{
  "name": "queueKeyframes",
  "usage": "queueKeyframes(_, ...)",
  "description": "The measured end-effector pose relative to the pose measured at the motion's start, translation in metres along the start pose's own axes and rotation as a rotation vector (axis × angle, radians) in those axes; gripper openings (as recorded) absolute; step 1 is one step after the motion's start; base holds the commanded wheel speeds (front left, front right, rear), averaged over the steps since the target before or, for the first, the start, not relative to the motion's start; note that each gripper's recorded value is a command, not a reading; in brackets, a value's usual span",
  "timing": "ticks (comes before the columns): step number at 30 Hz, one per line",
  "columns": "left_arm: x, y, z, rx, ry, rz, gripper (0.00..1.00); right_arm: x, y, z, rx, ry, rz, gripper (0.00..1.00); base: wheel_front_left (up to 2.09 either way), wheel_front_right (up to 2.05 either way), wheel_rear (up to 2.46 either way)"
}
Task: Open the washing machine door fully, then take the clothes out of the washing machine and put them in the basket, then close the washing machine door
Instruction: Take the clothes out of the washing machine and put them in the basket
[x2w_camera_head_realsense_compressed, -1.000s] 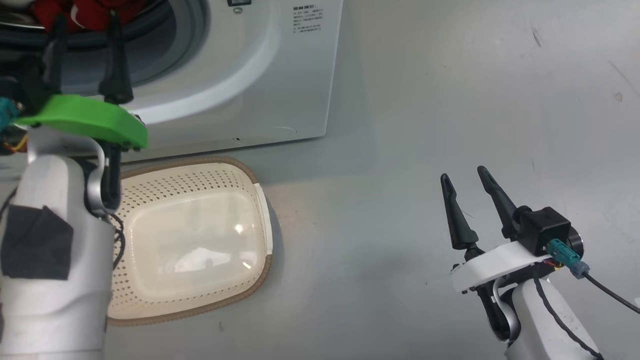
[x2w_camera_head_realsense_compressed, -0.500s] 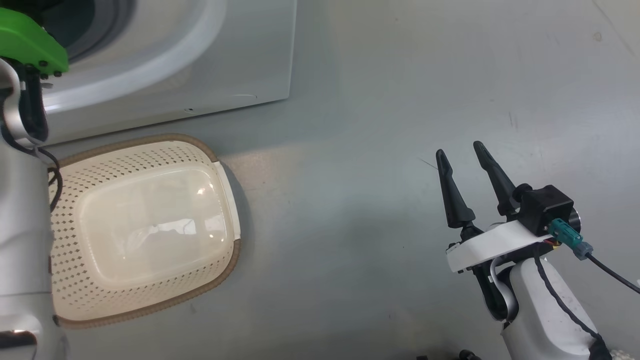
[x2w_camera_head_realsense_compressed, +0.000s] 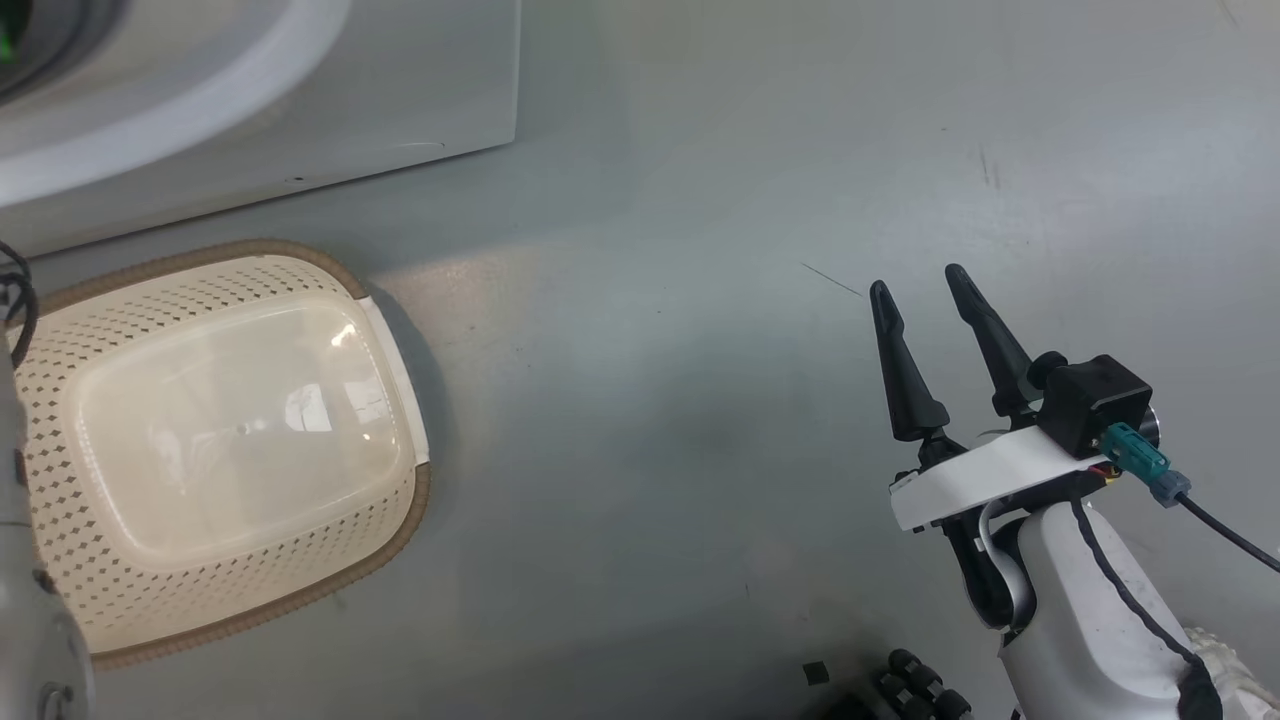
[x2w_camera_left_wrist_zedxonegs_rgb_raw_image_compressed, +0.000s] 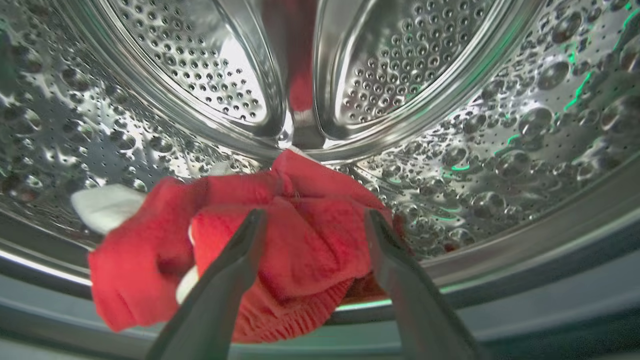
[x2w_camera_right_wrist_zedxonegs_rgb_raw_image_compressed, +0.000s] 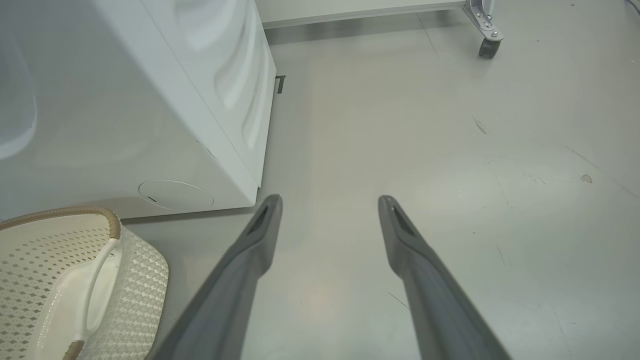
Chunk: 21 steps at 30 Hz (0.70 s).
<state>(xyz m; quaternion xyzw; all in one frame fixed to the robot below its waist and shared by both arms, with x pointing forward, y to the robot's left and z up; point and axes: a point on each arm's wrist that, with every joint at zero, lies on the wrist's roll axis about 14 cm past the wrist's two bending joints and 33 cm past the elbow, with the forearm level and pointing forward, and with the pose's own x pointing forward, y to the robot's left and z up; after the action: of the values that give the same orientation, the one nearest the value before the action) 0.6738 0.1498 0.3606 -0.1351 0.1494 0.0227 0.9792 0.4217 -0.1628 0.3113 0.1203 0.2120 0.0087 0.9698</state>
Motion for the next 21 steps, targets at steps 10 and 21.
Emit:
queueKeyframes(10, 0.007, 0.017, -0.03, -0.044, 0.082, 0.069, 1.0, 0.002, -0.004, -0.009, 0.0, 0.023, -0.016, 1.0, 0.0, 0.0, 0.0)
queueKeyframes(21, 0.004, 0.019, -0.043, -0.067, 0.112, 0.095, 0.0, 0.01, -0.004, -0.006, -0.001, 0.013, -0.01, 1.0, 0.0, 0.0, 0.0)
